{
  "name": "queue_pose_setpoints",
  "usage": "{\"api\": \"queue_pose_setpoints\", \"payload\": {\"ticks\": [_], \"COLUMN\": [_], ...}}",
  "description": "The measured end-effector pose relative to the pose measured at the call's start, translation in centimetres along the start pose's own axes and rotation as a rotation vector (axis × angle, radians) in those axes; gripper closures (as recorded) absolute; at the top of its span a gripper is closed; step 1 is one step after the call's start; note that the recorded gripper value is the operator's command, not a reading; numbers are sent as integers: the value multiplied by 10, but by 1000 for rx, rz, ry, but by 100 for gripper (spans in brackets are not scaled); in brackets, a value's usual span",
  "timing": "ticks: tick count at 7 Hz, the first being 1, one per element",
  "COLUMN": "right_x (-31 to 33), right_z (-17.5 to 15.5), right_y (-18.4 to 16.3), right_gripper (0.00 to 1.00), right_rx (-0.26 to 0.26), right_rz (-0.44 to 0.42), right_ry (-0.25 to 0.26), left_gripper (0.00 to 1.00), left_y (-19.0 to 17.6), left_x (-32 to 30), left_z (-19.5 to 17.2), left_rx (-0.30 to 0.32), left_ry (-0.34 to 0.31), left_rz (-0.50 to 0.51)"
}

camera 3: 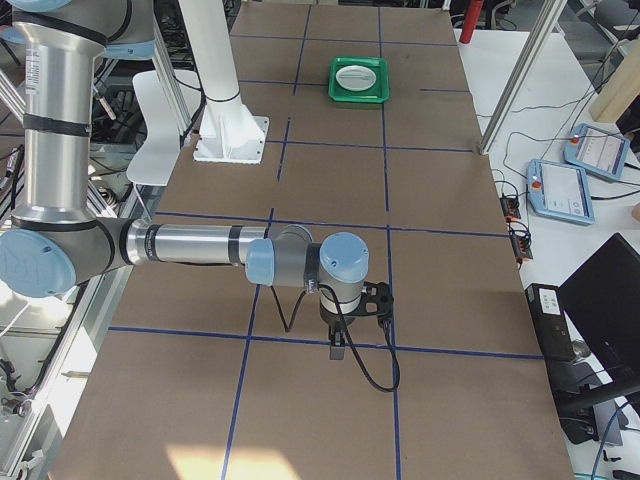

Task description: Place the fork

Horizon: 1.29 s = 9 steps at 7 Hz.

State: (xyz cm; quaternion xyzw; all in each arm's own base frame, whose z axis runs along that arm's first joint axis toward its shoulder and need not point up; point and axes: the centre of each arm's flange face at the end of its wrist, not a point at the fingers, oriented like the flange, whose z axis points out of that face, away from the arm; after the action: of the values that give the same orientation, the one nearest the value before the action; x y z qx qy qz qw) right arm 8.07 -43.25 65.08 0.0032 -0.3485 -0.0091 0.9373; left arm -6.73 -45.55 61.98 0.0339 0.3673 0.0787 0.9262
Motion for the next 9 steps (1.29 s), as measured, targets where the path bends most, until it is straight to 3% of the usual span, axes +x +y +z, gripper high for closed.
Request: {"api": "queue_pose_setpoints", "payload": {"ticks": [4,6,8,9], "right_x": [0,0,0,0], "right_z": [0,0,0,0], "right_y": [0,0,0,0], "right_gripper": [0,0,0,0], "right_rx": [0,0,0,0], "right_rz": [0,0,0,0], "right_ry": [0,0,0,0], "left_gripper": [0,0,0,0], "left_y": [0,-8,-27,-41], "left_x": [0,15,68,108], "left_z": [0,0,11,21], "left_rx": [4,50,58,63], "left_ry": [3,77,146,142], "left_rz": [3,34,43,36]}}
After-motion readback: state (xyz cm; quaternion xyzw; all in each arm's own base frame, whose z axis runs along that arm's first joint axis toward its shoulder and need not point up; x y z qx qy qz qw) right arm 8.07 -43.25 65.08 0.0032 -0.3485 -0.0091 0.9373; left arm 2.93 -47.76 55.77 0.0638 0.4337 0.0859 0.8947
